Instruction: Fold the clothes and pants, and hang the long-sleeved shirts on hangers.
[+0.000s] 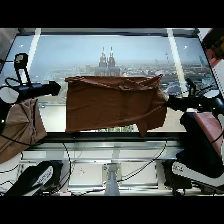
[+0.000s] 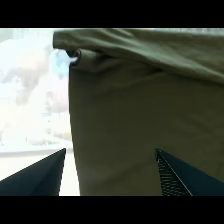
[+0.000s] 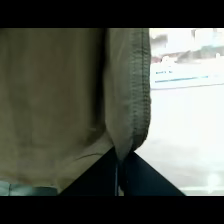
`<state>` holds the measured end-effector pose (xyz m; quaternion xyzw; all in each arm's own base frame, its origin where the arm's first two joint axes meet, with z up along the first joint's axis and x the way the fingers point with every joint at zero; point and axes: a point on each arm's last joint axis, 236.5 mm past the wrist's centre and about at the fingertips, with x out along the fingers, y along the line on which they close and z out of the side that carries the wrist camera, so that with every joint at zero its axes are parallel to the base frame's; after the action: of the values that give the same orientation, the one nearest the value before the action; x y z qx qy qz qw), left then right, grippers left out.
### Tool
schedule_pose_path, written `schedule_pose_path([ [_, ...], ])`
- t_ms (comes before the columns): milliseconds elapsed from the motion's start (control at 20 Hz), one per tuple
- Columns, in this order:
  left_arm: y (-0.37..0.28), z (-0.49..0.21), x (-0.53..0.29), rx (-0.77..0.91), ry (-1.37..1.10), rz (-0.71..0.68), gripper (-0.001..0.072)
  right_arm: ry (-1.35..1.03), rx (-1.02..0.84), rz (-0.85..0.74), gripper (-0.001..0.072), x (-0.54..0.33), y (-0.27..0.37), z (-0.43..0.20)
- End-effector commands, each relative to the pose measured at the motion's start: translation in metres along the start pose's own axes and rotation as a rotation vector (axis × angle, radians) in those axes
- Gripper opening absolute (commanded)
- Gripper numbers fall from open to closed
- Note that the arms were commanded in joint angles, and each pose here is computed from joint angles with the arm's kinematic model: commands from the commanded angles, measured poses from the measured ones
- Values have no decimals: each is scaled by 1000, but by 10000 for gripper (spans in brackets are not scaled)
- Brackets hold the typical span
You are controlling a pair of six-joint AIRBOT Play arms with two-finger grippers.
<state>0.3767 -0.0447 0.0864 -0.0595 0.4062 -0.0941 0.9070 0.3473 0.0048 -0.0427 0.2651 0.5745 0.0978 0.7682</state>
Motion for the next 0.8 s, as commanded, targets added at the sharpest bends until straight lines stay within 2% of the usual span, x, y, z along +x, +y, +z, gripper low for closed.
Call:
schedule_pose_path([
  [0,-11,-44,-17,-48,164,-29,618,-74,-4,-70,12,-19,-4,0],
  [150,4,-73,-7,-185,163,13,617,-83,21,-88,12,-14,-12,-3],
  [250,11,-123,3,-250,263,31,617,-106,14,-93,12,-17,-11,0],
  [400,-4,-181,14,-342,399,-23,623,-111,9,-95,12,-17,-11,1],
  [450,-8,-188,16,-364,410,-37,654,-112,9,-95,12,-17,-11,1],
  [500,-11,-194,17,-381,424,-47,683,-112,9,-95,12,-17,-11,1],
  [750,-11,-228,20,-352,493,-54,682,-112,9,-95,12,-17,-11,1],
])
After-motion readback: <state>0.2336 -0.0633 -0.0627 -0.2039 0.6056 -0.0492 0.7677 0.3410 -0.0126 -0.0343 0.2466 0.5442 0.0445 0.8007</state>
